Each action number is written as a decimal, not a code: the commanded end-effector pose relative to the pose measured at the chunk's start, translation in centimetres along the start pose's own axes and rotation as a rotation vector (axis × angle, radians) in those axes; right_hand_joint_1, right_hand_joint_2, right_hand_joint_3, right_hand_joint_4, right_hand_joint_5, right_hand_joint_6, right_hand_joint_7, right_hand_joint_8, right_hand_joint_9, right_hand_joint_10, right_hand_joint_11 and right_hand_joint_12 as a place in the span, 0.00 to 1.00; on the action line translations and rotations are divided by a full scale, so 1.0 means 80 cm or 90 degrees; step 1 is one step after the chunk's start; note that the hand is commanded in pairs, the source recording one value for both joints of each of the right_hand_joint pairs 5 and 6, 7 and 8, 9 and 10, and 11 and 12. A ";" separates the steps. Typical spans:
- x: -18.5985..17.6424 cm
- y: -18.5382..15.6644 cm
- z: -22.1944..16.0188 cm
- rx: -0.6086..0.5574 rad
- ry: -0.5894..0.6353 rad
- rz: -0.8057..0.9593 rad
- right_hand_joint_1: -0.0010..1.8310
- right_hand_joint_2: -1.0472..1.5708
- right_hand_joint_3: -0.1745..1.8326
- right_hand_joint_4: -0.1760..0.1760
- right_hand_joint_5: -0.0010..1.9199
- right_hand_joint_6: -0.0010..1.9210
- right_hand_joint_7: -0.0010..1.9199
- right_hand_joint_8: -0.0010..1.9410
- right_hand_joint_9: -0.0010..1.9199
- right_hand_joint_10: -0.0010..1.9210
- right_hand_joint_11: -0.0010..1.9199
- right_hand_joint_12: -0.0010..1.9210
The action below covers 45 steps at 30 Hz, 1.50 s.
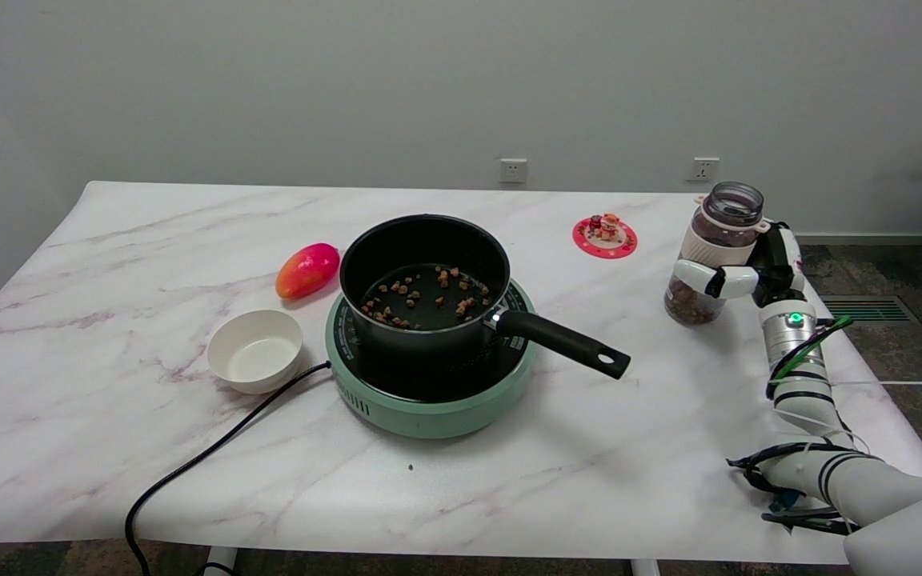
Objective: Place the bottle onto the table.
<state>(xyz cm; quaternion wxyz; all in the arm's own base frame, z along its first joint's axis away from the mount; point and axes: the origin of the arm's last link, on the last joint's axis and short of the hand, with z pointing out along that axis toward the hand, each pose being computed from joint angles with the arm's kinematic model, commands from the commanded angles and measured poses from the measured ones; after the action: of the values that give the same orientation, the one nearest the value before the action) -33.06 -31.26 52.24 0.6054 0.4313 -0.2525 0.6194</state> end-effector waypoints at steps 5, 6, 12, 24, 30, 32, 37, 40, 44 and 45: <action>0.003 0.003 -0.009 0.001 0.005 0.016 0.76 0.15 0.80 0.50 0.33 0.33 0.58 0.57 0.51 0.51 0.35 0.35; -0.048 -0.034 0.004 0.091 -0.091 0.118 0.75 0.15 0.75 0.50 0.30 0.30 0.55 0.55 0.48 0.48 0.33 0.33; 0.002 0.002 -0.008 0.003 0.003 0.014 0.75 0.16 0.62 0.50 0.21 0.21 0.47 0.46 0.38 0.38 0.28 0.28; 0.012 -0.002 -0.005 0.008 0.002 0.001 0.74 0.15 0.60 0.50 0.18 0.18 0.40 0.40 0.34 0.33 0.26 0.26; 0.043 -0.005 -0.007 0.007 0.002 -0.035 0.74 0.13 0.62 0.50 0.17 0.16 0.39 0.39 0.31 0.31 0.27 0.27; 0.053 -0.006 -0.008 0.007 0.004 -0.046 0.74 0.12 0.61 0.50 0.16 0.16 0.38 0.38 0.31 0.31 0.27 0.27; 0.103 -0.010 -0.016 -0.010 0.002 -0.108 0.75 0.13 0.57 0.50 0.15 0.15 0.37 0.37 0.31 0.31 0.28 0.28; 0.132 -0.013 -0.022 -0.023 0.004 -0.143 0.77 0.18 0.58 0.50 0.15 0.15 0.38 0.37 0.33 0.33 0.31 0.31; 0.169 -0.017 -0.033 -0.039 0.018 -0.182 0.79 0.25 0.61 0.50 0.15 0.15 0.39 0.39 0.34 0.34 0.34 0.34; 0.180 -0.017 -0.038 -0.046 0.027 -0.188 0.79 0.27 0.60 0.50 0.16 0.16 0.40 0.39 0.34 0.34 0.36 0.36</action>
<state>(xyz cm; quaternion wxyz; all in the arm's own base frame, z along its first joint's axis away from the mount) -32.43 -27.63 56.01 0.6356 0.4401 -0.2303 0.5909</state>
